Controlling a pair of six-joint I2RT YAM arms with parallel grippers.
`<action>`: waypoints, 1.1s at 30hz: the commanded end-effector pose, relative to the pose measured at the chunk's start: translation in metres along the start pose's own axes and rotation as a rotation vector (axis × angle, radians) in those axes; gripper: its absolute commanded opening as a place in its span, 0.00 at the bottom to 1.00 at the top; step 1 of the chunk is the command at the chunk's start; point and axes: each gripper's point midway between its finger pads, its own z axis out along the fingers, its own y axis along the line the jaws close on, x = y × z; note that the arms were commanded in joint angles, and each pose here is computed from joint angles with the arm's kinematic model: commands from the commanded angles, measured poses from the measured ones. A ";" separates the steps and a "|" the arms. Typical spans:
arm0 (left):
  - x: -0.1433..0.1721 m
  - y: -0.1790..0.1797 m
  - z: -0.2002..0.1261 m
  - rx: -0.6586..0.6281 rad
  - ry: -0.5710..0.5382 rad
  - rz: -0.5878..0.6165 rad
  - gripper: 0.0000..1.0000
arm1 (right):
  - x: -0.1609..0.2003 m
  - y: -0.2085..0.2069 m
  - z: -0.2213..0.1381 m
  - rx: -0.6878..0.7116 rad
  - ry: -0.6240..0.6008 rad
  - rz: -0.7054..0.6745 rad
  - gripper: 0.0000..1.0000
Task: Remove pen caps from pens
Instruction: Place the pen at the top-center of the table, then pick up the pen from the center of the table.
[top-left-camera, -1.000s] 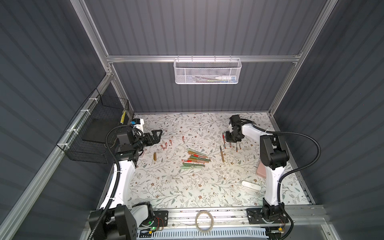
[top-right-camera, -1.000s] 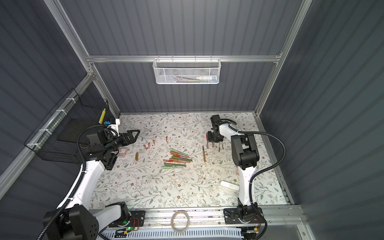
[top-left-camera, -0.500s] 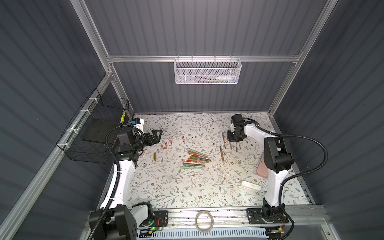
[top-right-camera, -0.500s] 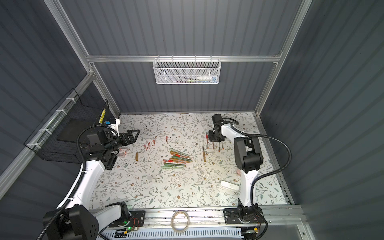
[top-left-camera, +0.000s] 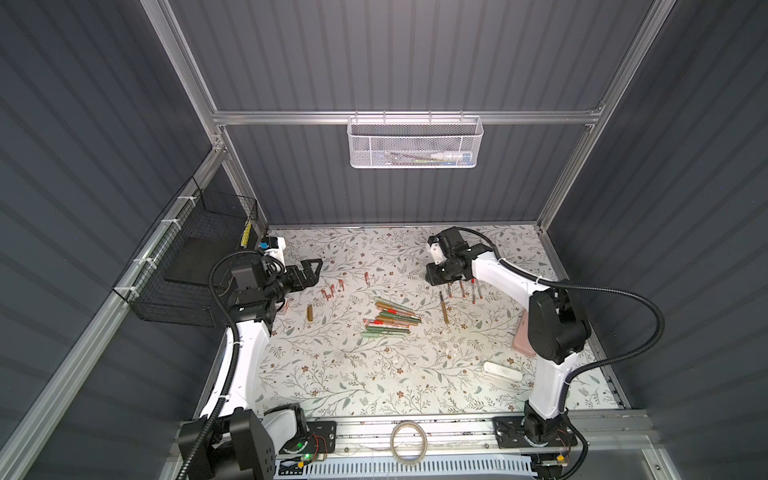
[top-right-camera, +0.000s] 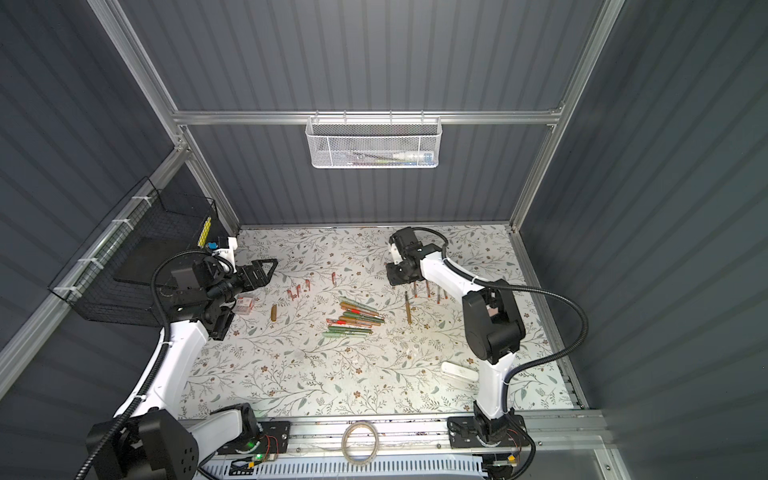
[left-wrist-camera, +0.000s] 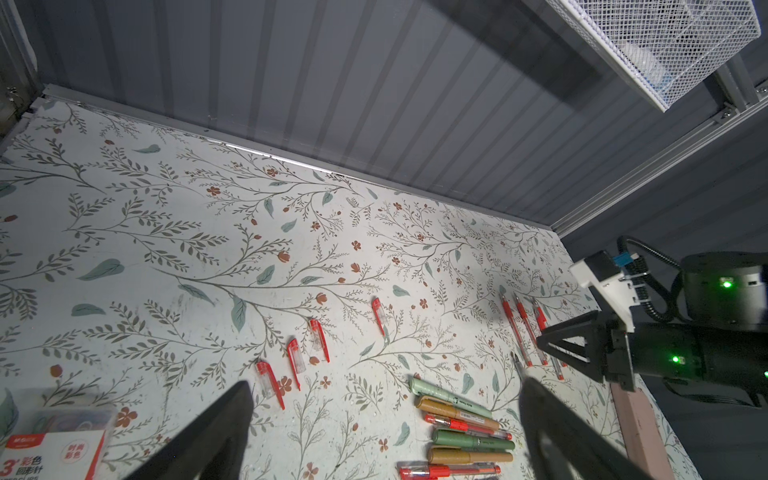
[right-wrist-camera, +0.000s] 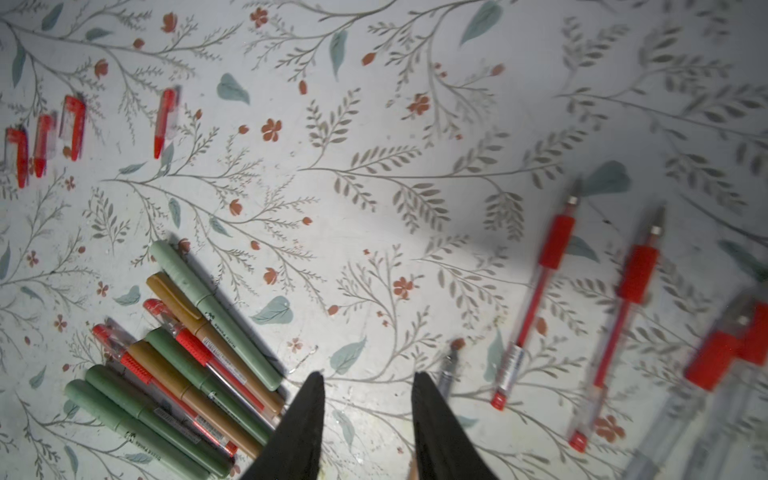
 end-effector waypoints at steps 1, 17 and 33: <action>-0.003 -0.003 -0.002 0.019 -0.006 0.001 1.00 | 0.005 0.026 0.018 -0.024 0.056 -0.074 0.40; -0.004 0.001 -0.001 0.009 -0.005 -0.004 1.00 | 0.026 0.078 0.066 -0.051 0.168 -0.240 0.33; -0.002 0.008 0.003 0.002 0.004 -0.025 1.00 | 0.042 0.088 0.081 -0.081 0.222 -0.268 0.34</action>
